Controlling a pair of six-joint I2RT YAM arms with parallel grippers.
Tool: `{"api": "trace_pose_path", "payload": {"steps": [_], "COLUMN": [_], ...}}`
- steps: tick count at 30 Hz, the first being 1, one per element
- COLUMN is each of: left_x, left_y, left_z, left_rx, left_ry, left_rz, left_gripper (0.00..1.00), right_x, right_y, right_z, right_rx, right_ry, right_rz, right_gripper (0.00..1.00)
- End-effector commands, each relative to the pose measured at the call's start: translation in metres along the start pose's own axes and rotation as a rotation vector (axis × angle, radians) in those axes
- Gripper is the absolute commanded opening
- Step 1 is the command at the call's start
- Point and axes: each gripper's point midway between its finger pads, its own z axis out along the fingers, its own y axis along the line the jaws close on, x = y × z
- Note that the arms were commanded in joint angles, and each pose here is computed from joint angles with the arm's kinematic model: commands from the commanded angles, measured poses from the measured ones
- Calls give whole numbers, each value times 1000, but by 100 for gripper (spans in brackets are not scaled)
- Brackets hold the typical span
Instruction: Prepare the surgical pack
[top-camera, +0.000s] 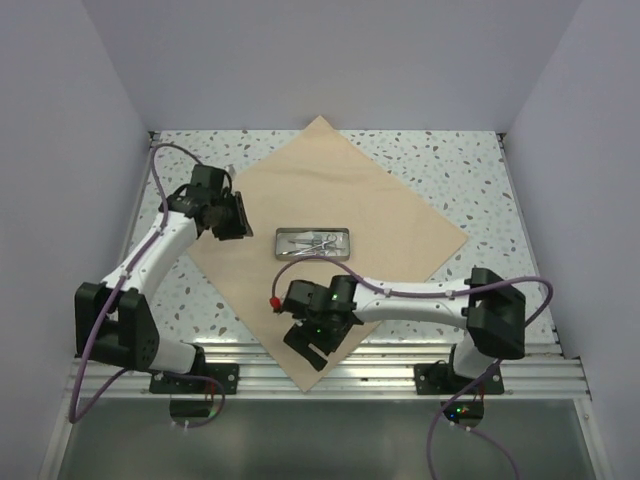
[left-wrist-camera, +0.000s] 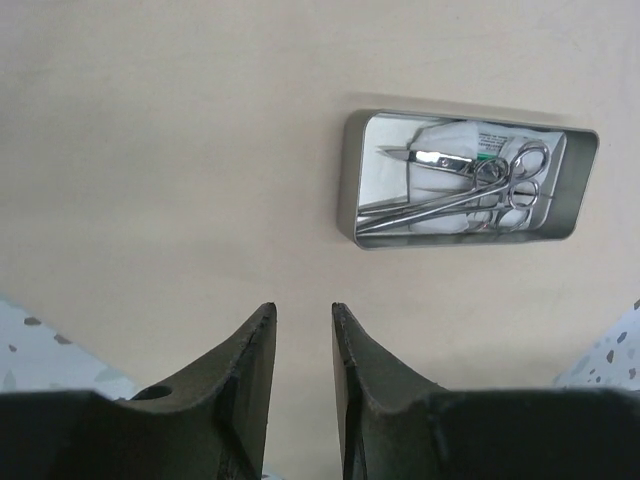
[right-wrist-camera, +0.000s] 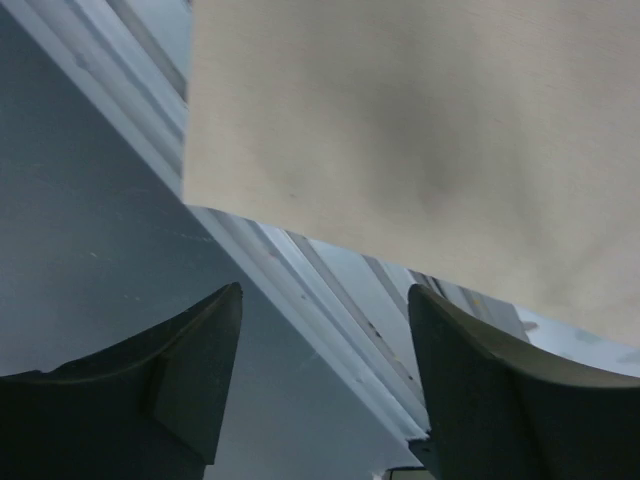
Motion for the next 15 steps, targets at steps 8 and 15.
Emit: {"api": "trace_pose_path", "payload": {"steps": [8, 15], "left_x": [33, 43], "left_y": [30, 31], "left_z": [-16, -20], "left_rx": [-96, -84], "left_ry": [-5, -6], "left_rz": [-158, -162], "left_gripper": [32, 31], "right_x": [-9, 2], "right_y": [79, 95], "right_z": [44, 63], "right_rx": [-93, -64], "right_ry": [-14, 2], "right_rz": [-203, -240], "right_gripper": [60, 50]}}
